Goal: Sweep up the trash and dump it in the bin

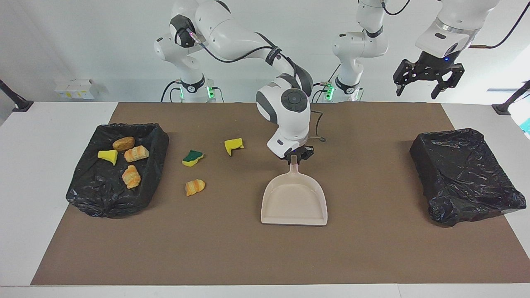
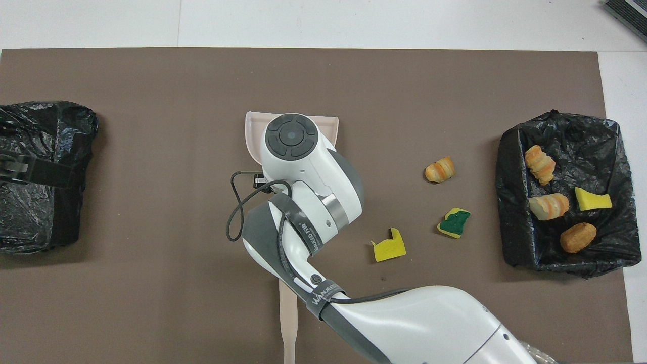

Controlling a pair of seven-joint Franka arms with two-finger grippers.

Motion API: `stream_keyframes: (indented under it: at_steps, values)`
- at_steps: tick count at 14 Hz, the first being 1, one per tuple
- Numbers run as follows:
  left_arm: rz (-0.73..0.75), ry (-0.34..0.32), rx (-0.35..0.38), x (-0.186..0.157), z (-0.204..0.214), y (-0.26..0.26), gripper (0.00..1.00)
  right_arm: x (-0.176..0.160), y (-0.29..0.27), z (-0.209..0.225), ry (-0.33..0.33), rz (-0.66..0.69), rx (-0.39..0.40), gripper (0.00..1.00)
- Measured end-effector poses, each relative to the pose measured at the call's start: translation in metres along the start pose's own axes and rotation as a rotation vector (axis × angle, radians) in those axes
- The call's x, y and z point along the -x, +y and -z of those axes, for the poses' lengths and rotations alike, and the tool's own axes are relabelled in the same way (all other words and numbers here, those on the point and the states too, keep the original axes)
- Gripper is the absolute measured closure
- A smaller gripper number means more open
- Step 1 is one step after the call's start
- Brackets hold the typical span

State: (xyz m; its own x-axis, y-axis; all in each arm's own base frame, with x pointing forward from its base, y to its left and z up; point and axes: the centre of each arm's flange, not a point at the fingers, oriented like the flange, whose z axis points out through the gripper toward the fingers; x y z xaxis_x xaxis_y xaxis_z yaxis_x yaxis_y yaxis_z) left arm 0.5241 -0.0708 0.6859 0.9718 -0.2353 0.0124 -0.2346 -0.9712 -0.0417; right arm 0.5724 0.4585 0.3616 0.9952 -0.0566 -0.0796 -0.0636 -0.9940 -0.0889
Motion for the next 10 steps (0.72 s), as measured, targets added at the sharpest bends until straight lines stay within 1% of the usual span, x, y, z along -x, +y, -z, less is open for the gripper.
stream_keyframes:
  at_steps: [1, 2, 5, 6, 8, 10]
  values:
    - [0.000, 0.000, 0.000, 0.000, 0.000, 0.000, 0.00, 0.001, -0.001, 0.000, 0.004, 0.003, 0.004, 0.68]
    - [0.000, 0.000, 0.000, 0.000, 0.000, 0.000, 0.00, -0.001, -0.001, 0.002, 0.014, 0.006, 0.008, 0.60]
    - [0.000, 0.000, 0.000, 0.000, 0.000, 0.000, 0.00, -0.003, -0.001, 0.017, 0.047, 0.015, 0.011, 0.31]
    - [0.000, 0.000, 0.000, 0.000, 0.000, 0.000, 0.00, -0.002, -0.001, 0.026, 0.057, 0.017, 0.007, 0.19]
    - [0.000, 0.000, 0.000, 0.000, 0.000, 0.000, 0.00, 0.004, 0.000, 0.044, 0.061, 0.021, 0.007, 0.00]
    - [0.000, 0.000, 0.000, 0.000, 0.000, 0.000, 0.00, 0.012, 0.006, 0.060, 0.052, 0.021, 0.018, 0.00]
